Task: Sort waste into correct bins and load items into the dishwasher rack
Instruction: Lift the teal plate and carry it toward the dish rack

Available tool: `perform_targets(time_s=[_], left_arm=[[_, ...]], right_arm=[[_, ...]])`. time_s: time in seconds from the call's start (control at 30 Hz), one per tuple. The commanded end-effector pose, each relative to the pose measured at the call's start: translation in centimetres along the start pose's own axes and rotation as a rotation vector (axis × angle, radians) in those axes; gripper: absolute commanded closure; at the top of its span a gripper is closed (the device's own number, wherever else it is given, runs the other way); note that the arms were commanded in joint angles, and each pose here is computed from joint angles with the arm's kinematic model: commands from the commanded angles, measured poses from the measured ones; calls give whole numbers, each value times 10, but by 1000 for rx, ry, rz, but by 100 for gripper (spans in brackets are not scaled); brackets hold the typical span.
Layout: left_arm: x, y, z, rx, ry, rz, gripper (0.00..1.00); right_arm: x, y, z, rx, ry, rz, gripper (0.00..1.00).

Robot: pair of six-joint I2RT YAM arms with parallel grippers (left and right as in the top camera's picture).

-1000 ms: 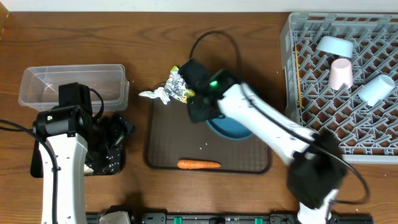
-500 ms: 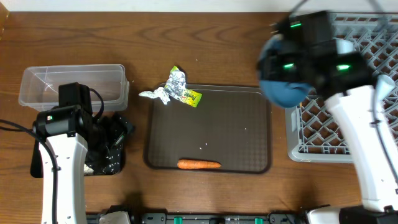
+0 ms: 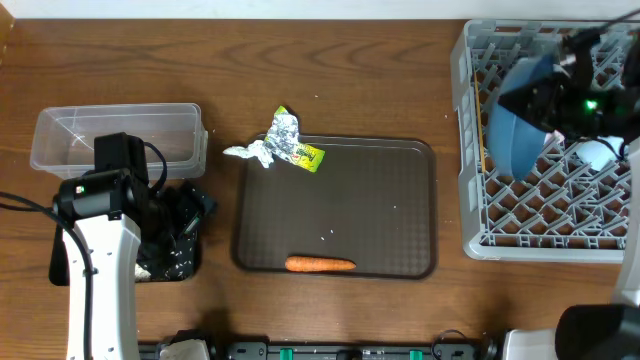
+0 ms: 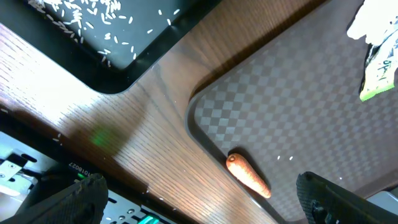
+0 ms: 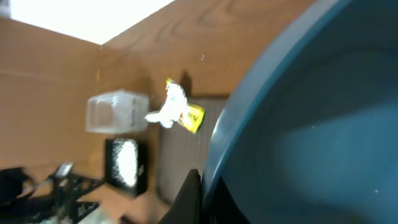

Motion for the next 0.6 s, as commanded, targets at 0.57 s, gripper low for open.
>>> perform_targets(time_s=[0.57], left_arm=[[2,0,3,1,-14,-3,0]], right_arm=[[55,-28,79,194,-373,190,99]])
Point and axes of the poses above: each gripper's point midway between its finger pads, its own z axis back along the fingers, its own y axis along the line the jaws close on, x = y × z, the point moved 8 cm from there along z, back along the fingers, and after that the axes turned 2 degrees about z, right-handed, at the moved point
